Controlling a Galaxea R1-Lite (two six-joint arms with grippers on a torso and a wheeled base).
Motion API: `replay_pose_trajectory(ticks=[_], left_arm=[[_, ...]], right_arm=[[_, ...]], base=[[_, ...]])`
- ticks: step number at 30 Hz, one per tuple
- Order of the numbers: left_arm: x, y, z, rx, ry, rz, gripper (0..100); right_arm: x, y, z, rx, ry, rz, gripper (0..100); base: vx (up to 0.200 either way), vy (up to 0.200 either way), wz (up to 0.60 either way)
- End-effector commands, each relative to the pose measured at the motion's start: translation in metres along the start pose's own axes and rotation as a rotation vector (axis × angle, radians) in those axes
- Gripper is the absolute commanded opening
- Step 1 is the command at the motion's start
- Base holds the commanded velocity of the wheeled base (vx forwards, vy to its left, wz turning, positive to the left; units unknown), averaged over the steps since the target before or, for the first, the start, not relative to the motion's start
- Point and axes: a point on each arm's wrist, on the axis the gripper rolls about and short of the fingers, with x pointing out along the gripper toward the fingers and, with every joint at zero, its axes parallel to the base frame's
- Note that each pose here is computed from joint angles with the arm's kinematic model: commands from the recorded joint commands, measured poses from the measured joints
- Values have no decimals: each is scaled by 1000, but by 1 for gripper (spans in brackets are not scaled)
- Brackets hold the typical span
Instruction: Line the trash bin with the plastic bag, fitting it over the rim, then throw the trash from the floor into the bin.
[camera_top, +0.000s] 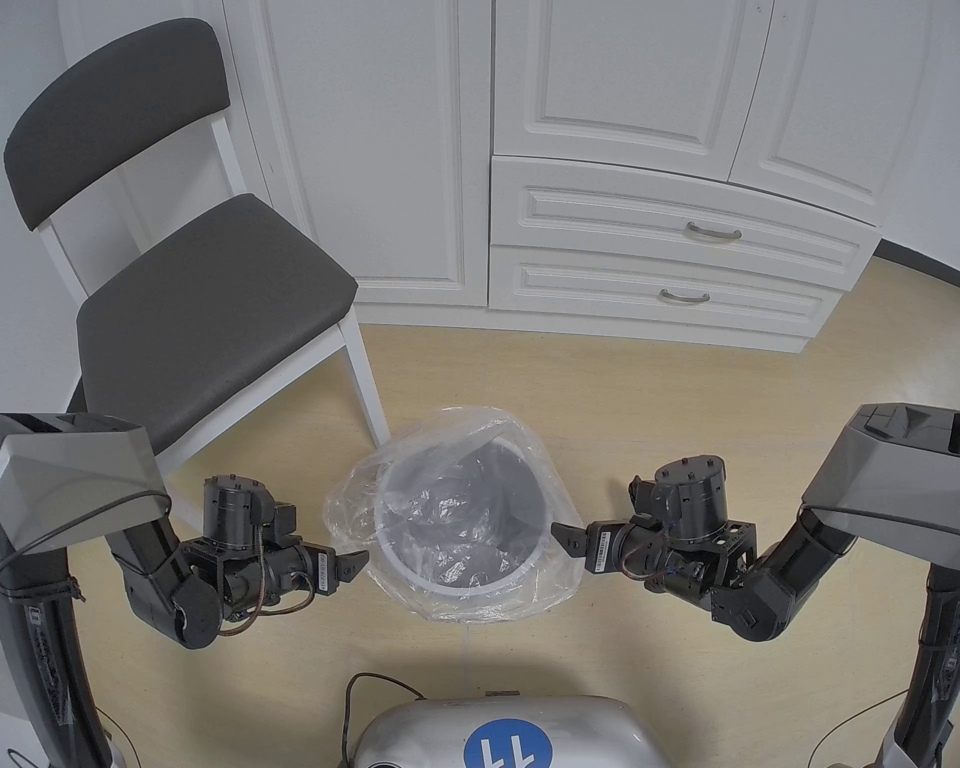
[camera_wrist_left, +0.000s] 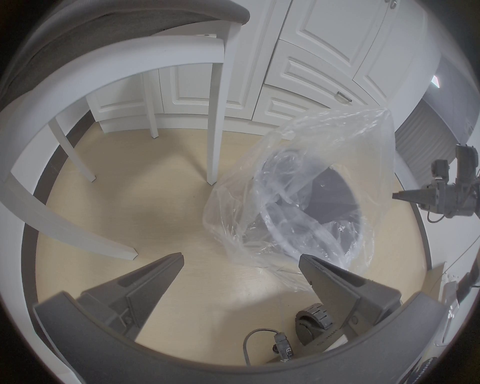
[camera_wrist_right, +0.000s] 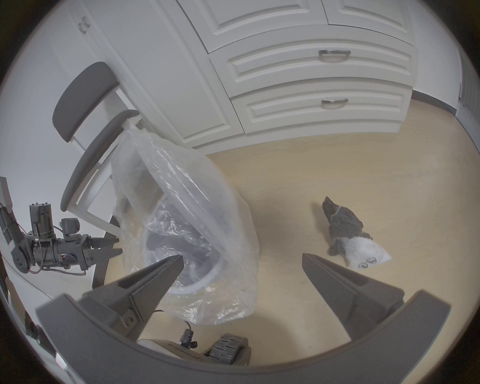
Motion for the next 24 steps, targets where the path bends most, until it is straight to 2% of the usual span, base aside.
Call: replay_pose_trajectory(ticks=[1,2,6,11,15,24], left_arm=[[-20,0,15,7,-39,-6,100],[-22,-1,14,9,-34,-7,100],[-25,-5,13,17,-37,-19,100],[-35,-13,17,32,-57,-39,100],[-43,-14,22,34,-77,-41,100],[-52,-22,25,53,-94,-62,100]], right_arm=[[-4,13,21,-39,-45,27,100],[-7,19,26,-72,-30,22,100],[-14,29,33,-97,-13,2,100],[-22,20,34,-154,-10,-56,100],[-34,13,29,-154,-3,-98,100],[-76,7,34,-151,-26,-95,100]], base=[[0,0,0],[0,0,0],[0,0,0],[0,0,0],[0,0,0],[0,0,0]])
